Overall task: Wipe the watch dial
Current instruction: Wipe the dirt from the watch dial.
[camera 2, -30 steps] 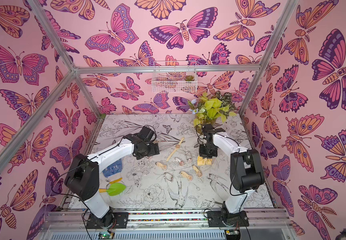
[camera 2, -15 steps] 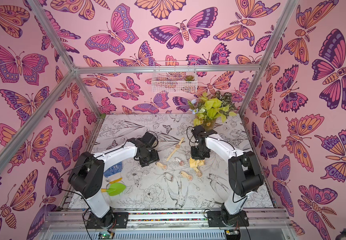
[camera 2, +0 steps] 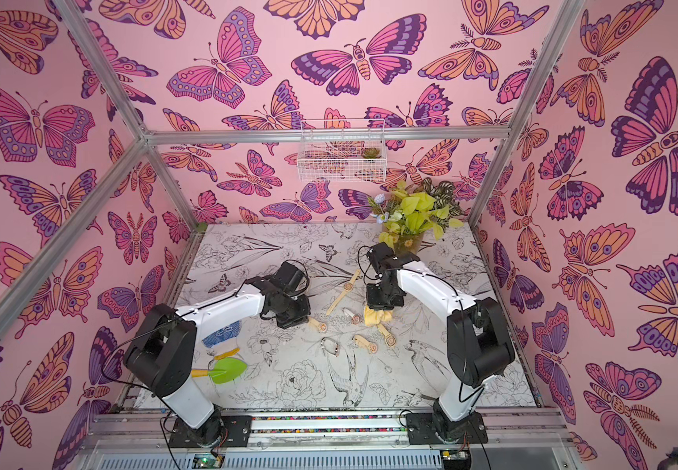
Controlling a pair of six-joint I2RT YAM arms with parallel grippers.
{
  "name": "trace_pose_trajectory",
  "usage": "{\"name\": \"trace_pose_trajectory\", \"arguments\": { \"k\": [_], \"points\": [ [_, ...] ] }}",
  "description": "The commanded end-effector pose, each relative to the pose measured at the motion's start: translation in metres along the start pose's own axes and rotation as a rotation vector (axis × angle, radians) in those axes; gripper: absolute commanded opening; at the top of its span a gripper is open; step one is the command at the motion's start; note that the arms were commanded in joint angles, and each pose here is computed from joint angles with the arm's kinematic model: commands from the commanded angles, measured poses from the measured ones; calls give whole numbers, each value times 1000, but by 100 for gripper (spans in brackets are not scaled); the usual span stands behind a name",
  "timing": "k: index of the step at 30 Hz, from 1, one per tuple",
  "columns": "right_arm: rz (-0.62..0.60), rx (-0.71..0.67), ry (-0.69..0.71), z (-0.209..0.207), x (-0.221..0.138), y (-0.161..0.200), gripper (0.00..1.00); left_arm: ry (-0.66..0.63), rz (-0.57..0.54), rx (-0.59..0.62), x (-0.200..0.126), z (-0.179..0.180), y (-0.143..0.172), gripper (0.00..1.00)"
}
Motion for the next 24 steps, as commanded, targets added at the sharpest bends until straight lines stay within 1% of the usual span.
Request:
{"name": "trace_pose_trajectory", "arguments": {
  "k": [1, 6, 10, 16, 24],
  "points": [
    [10, 4, 8, 5, -1, -2, 0, 73, -10, 62, 3, -16, -4, 0],
    [16, -1, 5, 8, 0, -4, 0, 88, -13, 82, 9, -21, -8, 0],
    [14, -8, 2, 11, -3, -5, 0, 98, 10, 88, 15, -20, -6, 0],
    [21, -21, 6, 13, -1, -6, 0, 108, -15, 119, 5, -20, -4, 0],
    [34, -23, -3, 17, 3, -8, 0, 104, 12, 120, 11, -14, 0, 0]
  ]
}}
Point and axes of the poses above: each gripper's point midway between its finger pads, its own x axis out along the fingers, its own z axis along the line the jaws close on, y = z × x, the point moved 2 cm from there along -x, back along the fingers, and after that the axes turned 7 degrees about x, right-handed, at the moved point
